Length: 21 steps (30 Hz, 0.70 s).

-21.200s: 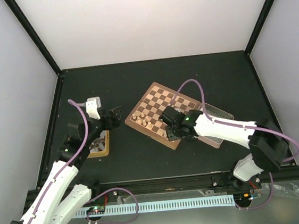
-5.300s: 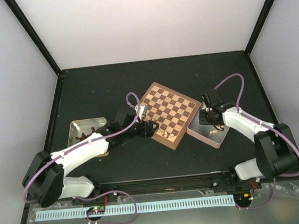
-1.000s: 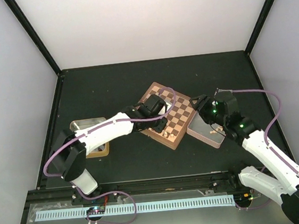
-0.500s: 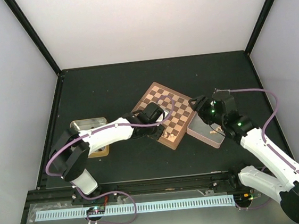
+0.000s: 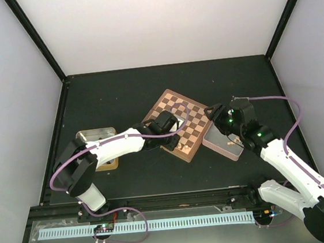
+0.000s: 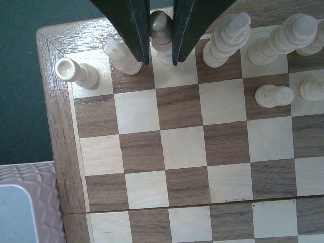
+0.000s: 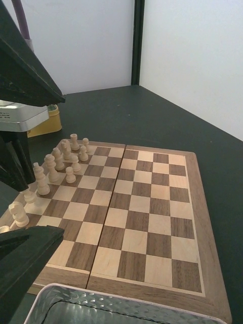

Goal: Set up the chess pieces on the board
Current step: Place the chess piece on the chessboard.

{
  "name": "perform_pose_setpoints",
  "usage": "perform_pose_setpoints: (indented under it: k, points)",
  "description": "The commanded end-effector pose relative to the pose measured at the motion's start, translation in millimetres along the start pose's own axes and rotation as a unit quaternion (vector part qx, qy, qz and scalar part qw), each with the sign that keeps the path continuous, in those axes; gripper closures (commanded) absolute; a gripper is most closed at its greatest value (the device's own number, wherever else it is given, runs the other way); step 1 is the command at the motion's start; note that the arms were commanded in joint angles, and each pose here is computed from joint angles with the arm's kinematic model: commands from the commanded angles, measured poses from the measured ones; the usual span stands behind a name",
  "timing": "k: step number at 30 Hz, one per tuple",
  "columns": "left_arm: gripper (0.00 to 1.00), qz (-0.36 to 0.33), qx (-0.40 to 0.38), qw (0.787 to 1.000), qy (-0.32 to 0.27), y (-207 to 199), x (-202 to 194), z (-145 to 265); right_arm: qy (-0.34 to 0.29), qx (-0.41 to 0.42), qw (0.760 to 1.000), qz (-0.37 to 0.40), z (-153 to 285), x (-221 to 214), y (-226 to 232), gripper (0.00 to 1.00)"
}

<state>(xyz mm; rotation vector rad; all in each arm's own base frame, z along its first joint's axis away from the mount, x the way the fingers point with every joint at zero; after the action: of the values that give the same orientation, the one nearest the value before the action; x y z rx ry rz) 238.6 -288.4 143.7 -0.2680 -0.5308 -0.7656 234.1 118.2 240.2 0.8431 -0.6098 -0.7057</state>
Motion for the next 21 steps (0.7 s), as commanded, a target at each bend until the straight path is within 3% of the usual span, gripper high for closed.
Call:
perform_pose_setpoints:
  k: [1, 11, 18, 21]
  points:
    - [0.95, 0.003, -0.003, 1.0, -0.006, 0, 2, -3, -0.011, 0.015, 1.0, 0.01, 7, 4, 9, 0.35]
    - [0.9, 0.008, -0.003, 1.0, 0.006, 1, -2, -14, -0.007, 0.012, 1.0, 0.008, 7, 3, 7, 0.35]
    - [0.7, 0.008, -0.003, 1.0, 0.002, 0, 2, -10, -0.008, 0.015, 1.0, 0.006, 8, 3, 8, 0.35]
    - [0.67, 0.008, -0.005, 1.0, -0.005, 0, 6, -3, -0.009, 0.02, 1.0, 0.0, 10, 3, 9, 0.35]
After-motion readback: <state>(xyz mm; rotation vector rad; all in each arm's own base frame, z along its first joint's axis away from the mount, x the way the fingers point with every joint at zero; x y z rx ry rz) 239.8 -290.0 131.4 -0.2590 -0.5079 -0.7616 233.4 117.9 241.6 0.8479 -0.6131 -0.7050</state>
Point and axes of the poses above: each gripper's point midway between its finger pads, its own z axis back along the fingers, its own y axis along the line the jaws close on, x = y × z, the point moved 7 cm from there along z, back along the fingers, and after that the axes turned 6 degrees about -z, right-handed, at the moved point
